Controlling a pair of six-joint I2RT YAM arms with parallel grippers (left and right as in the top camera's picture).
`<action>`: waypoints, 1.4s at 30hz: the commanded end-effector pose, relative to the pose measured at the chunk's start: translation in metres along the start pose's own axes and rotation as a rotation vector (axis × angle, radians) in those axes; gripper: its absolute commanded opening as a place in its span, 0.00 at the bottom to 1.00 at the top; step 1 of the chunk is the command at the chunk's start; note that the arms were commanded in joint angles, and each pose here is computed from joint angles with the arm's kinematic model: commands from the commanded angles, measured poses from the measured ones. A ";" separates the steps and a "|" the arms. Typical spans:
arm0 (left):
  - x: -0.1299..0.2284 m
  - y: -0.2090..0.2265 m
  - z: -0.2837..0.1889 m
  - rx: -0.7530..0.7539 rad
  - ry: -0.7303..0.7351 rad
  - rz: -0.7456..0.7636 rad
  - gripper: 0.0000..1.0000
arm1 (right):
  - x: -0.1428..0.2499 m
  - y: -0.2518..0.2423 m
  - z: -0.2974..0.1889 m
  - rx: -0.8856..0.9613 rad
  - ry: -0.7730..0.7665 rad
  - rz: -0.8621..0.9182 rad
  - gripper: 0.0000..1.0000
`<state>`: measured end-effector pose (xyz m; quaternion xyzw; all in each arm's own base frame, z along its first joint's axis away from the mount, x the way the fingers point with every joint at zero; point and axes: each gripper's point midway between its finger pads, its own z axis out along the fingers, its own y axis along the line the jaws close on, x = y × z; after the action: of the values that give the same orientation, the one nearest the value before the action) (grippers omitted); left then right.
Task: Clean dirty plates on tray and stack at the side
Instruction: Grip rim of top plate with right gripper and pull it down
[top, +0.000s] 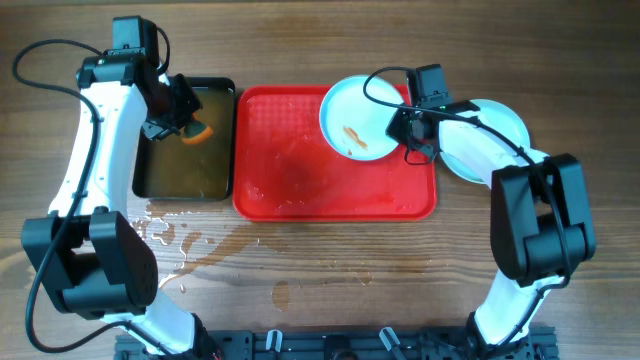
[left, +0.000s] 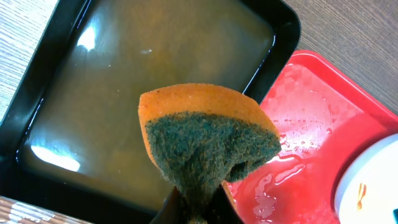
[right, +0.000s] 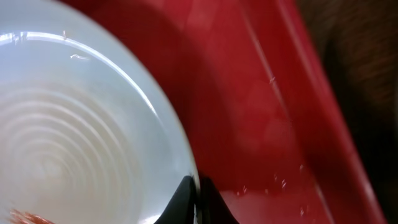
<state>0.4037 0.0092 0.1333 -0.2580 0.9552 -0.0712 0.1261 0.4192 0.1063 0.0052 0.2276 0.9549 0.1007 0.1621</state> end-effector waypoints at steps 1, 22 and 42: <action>0.002 0.001 0.003 -0.004 0.011 0.010 0.04 | 0.042 0.016 0.000 -0.058 0.163 -0.107 0.04; 0.000 -0.001 0.004 0.001 0.002 0.013 0.04 | 0.037 0.077 -0.001 -0.178 0.147 -0.663 0.23; 0.060 -0.094 0.048 0.089 0.109 0.236 0.04 | 0.059 0.050 0.005 -0.053 0.273 -0.251 0.04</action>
<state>0.4160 -0.0753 0.1180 -0.1601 0.9744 -0.0909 0.1289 0.3929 0.1794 0.0068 0.0862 0.9851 0.1379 0.0559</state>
